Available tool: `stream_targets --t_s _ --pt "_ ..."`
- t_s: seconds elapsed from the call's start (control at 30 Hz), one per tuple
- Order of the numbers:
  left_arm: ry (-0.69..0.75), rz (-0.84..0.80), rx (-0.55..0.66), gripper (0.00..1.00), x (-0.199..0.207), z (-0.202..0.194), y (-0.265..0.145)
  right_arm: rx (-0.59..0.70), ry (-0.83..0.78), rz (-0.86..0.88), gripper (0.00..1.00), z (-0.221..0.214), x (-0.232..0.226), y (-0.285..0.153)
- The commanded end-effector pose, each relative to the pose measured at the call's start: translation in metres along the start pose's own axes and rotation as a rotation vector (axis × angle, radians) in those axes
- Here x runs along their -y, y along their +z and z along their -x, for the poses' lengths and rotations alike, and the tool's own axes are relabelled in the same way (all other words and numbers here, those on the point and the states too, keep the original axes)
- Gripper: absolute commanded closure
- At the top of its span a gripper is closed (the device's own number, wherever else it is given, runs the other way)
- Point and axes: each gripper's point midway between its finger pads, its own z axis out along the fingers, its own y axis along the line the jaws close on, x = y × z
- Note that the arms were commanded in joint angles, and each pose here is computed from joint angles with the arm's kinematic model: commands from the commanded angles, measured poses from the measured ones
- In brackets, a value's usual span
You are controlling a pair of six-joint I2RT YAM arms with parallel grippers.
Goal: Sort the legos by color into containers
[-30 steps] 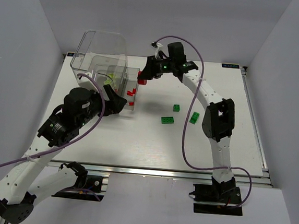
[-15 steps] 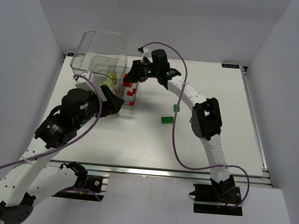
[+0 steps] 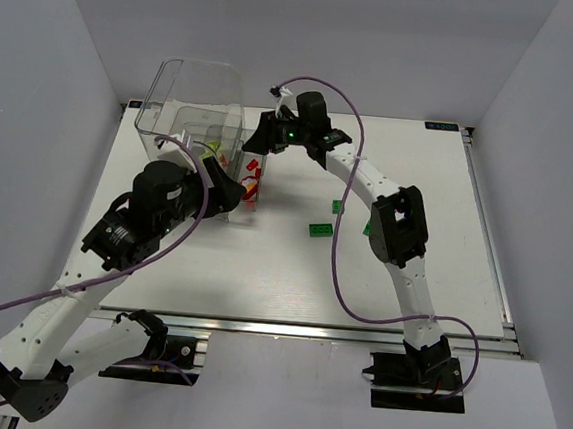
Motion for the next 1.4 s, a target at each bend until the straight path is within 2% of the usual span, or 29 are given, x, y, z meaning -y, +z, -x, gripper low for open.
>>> stream_targets --t_s 0.0,0.07,0.13,0.17,0.27,0.3,0.4,0.5,0.57,0.7,0.77,0.83,1.0,1.1,1.13,1.17,1.37 --pt "0.005 -0.034 0.021 0.19 0.007 0.006 -0.003 0.138 -0.12 0.016 0.54 0.063 -0.029 -0.03" --pt "0.001 -0.036 0.017 0.24 0.006 0.004 -0.002 0.165 -0.151 0.026 0.68 0.069 -0.032 -0.033" --pt "-0.005 -0.035 0.008 0.28 0.004 -0.001 -0.001 0.191 -0.168 0.016 0.77 0.08 -0.03 -0.048" --pt "-0.006 -0.044 0.004 0.36 0.005 -0.003 0.001 0.193 -0.167 0.015 0.85 0.079 -0.027 -0.052" --pt "-0.009 -0.06 -0.025 0.57 0.007 -0.01 0.009 0.217 -0.163 -0.009 1.0 0.091 -0.017 -0.075" --pt "-0.008 -0.06 -0.041 0.73 0.008 -0.014 0.013 0.22 -0.163 -0.017 1.0 0.093 -0.016 -0.082" --pt "0.009 -0.098 -0.129 0.88 0.018 -0.029 0.034 0.223 -0.118 -0.078 1.0 0.094 0.01 -0.109" --pt "0.029 -0.091 -0.224 0.88 0.021 -0.045 0.066 0.204 -0.056 -0.119 1.0 0.085 0.034 -0.133" --pt "0.062 -0.088 -0.245 0.87 0.027 -0.044 0.079 0.186 -0.037 -0.176 1.0 0.076 0.048 -0.148" --pt "0.131 0.066 -0.34 0.88 0.003 -0.065 0.129 0.171 -0.035 -0.277 1.0 0.069 0.062 -0.187" --pt "0.181 0.162 -0.317 0.88 -0.007 -0.056 0.145 0.147 -0.012 -0.303 1.0 0.052 0.066 -0.196" --pt "0.237 0.27 -0.342 0.89 -0.027 -0.066 0.167 0.136 0.003 -0.334 1.0 0.041 0.07 -0.209" --pt "0.364 0.454 -0.347 0.94 -0.05 -0.066 0.206 0.15 0.0 -0.358 1.0 0.031 0.067 -0.23" --pt "0.437 0.533 -0.328 0.99 -0.053 -0.063 0.219 0.156 0.009 -0.373 1.0 0.026 0.07 -0.237" --pt "0.471 0.589 -0.368 1.0 -0.068 -0.074 0.224 0.159 0.013 -0.379 1.0 0.026 0.072 -0.239" --pt "0.503 0.635 -0.356 1.0 -0.073 -0.073 0.226 0.158 0.019 -0.378 1.0 0.024 0.072 -0.24" --pt "0.573 0.829 -0.348 0.96 -0.106 -0.072 0.22 0.155 0.03 -0.384 1.0 0.021 0.075 -0.246"
